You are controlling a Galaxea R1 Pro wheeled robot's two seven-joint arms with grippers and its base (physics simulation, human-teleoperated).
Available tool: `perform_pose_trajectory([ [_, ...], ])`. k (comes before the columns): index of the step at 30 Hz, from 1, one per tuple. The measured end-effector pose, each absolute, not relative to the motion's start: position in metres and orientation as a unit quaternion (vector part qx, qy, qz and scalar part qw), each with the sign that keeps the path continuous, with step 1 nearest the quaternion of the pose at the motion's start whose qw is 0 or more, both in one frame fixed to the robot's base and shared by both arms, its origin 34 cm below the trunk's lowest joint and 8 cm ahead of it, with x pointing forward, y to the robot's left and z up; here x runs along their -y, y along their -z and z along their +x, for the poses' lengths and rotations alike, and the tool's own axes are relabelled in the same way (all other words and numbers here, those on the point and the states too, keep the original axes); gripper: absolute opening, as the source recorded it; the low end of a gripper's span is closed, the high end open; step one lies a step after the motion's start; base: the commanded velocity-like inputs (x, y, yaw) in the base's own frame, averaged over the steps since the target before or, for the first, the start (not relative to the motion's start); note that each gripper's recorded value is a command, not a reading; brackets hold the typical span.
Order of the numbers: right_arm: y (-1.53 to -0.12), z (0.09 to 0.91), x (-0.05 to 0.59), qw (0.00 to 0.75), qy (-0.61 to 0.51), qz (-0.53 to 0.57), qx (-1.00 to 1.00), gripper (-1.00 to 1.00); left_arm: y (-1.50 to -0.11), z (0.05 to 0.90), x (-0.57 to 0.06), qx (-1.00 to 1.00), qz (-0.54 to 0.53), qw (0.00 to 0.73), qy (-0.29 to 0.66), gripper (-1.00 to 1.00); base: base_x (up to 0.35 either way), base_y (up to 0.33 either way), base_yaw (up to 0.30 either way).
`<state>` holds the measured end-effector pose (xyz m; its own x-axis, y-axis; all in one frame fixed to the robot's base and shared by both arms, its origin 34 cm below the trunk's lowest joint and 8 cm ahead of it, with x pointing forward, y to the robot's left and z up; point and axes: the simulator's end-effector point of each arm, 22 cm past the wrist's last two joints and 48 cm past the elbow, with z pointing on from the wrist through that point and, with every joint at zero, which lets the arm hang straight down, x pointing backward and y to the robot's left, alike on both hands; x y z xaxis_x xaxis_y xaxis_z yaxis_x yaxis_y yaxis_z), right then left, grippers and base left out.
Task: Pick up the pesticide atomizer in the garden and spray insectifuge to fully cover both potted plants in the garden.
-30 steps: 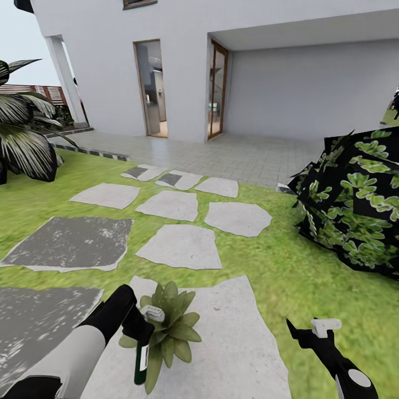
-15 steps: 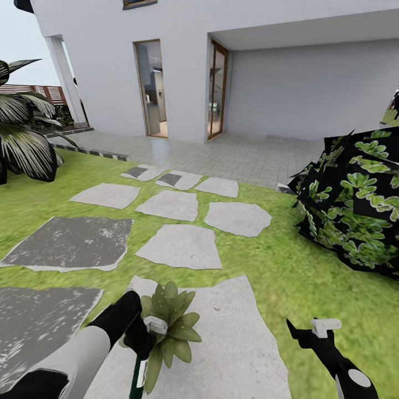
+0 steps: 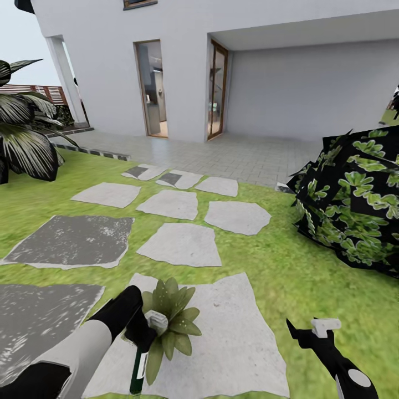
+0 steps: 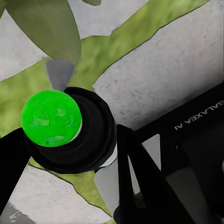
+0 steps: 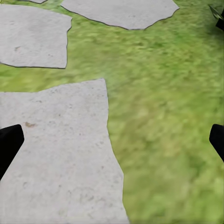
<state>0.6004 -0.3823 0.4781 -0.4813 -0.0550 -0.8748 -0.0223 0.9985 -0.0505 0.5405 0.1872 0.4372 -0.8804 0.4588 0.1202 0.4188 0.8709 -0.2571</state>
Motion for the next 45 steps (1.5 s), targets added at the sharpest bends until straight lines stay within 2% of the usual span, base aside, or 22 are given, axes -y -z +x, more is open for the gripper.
perform_pose_trajectory([
  [5,-0.478,0.6,0.382,0.509,0.016,-0.023,-0.861,1.0,-0.453,0.566,-0.187,0.965,-0.229,0.07,-0.109,-1.0,-0.001,0.0,0.0],
  [15,-0.477,0.6,0.382,0.508,0.016,-0.023,-0.861,1.0,-0.448,0.56,-0.189,0.964,-0.229,0.077,-0.108,-1.0,-0.19,0.0,0.0],
  [23,-0.477,0.6,0.382,0.508,0.017,-0.023,-0.861,1.0,-0.448,0.559,-0.187,0.964,-0.23,0.077,-0.109,-1.0,-0.027,0.0,0.0],
  [30,-0.478,0.6,0.382,0.508,0.017,-0.023,-0.861,1.0,-0.454,0.558,-0.148,0.957,-0.25,0.073,-0.126,-1.0,0.0,0.0,0.0],
  [38,-0.478,0.6,0.382,0.508,0.017,-0.023,-0.861,1.0,-0.44,0.544,-0.177,0.96,-0.239,0.089,-0.112,-1.0,0.0,0.0,0.0],
  [45,-0.477,0.6,0.383,0.508,0.017,-0.022,-0.861,1.0,-0.427,0.521,-0.178,0.958,-0.238,0.106,-0.117,-1.0,0.0,0.0,0.0],
])
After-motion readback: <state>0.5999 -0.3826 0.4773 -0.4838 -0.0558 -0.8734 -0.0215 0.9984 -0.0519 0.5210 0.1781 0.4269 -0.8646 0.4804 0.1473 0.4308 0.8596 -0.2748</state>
